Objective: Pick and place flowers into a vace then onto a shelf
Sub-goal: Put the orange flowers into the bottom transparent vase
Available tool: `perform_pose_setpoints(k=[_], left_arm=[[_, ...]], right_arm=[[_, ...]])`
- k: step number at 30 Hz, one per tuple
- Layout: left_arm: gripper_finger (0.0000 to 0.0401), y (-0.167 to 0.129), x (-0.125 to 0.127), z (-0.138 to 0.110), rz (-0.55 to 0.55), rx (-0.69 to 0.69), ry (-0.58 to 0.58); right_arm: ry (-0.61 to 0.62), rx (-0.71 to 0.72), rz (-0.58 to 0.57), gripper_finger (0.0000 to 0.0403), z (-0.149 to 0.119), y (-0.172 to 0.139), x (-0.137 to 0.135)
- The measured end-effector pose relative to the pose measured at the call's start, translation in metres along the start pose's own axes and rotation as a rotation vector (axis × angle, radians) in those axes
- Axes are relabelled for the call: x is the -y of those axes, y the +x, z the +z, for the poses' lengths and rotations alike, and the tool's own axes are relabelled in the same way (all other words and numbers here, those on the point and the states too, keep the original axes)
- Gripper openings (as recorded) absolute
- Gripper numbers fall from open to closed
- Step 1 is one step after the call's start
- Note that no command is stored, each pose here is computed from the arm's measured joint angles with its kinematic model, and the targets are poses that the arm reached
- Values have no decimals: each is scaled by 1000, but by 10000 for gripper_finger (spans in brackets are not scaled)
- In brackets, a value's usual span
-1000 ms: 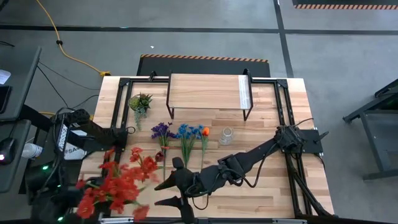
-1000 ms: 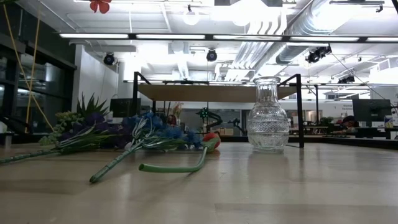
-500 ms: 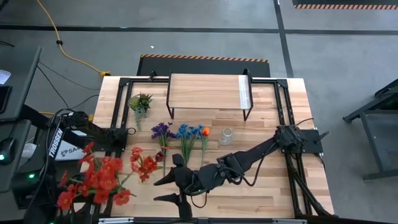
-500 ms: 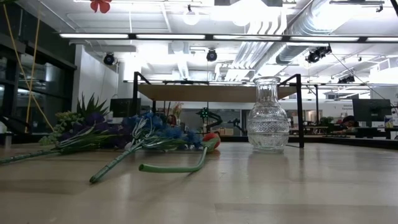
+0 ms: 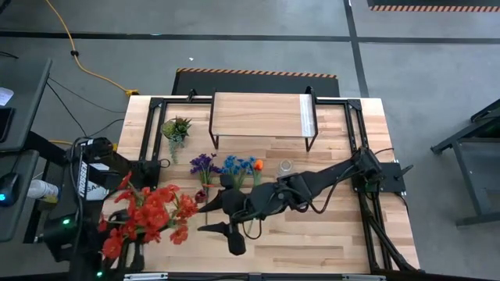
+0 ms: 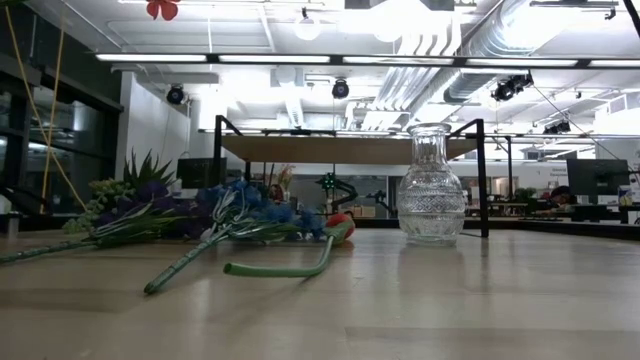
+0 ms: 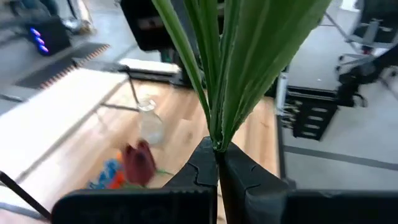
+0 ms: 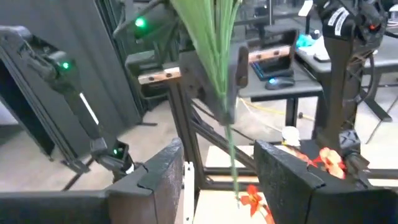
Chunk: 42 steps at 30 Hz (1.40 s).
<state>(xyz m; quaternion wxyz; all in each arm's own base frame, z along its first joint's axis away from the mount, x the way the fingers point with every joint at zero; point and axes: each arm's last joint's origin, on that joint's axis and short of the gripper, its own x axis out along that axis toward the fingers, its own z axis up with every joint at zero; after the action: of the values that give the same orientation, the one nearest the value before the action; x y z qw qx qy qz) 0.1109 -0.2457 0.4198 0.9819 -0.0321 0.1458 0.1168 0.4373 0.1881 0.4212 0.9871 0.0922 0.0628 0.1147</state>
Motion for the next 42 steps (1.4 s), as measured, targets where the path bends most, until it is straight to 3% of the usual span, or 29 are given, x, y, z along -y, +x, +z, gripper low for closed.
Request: perform_pose_setpoints(k=[10,19,24,32,42], left_arm=[[35,-5,-45,32,-1,16,4],[35,-13,-74,44,-82,-80,8],[35,-10,-73,34,-79,-110,30],[35,-2,-88,-1,-40,-180,-30],[35,-1,-104,-14,-38,-243,-107]], right_arm=[[-17,-92,-20,184,-7,-2,3],[-42,-132,-50,184,-11,-2,6],[-60,-137,-67,185,-11,-2,10],[-59,-139,-80,185,-10,-1,16],[-60,-155,-94,185,-11,-1,20]])
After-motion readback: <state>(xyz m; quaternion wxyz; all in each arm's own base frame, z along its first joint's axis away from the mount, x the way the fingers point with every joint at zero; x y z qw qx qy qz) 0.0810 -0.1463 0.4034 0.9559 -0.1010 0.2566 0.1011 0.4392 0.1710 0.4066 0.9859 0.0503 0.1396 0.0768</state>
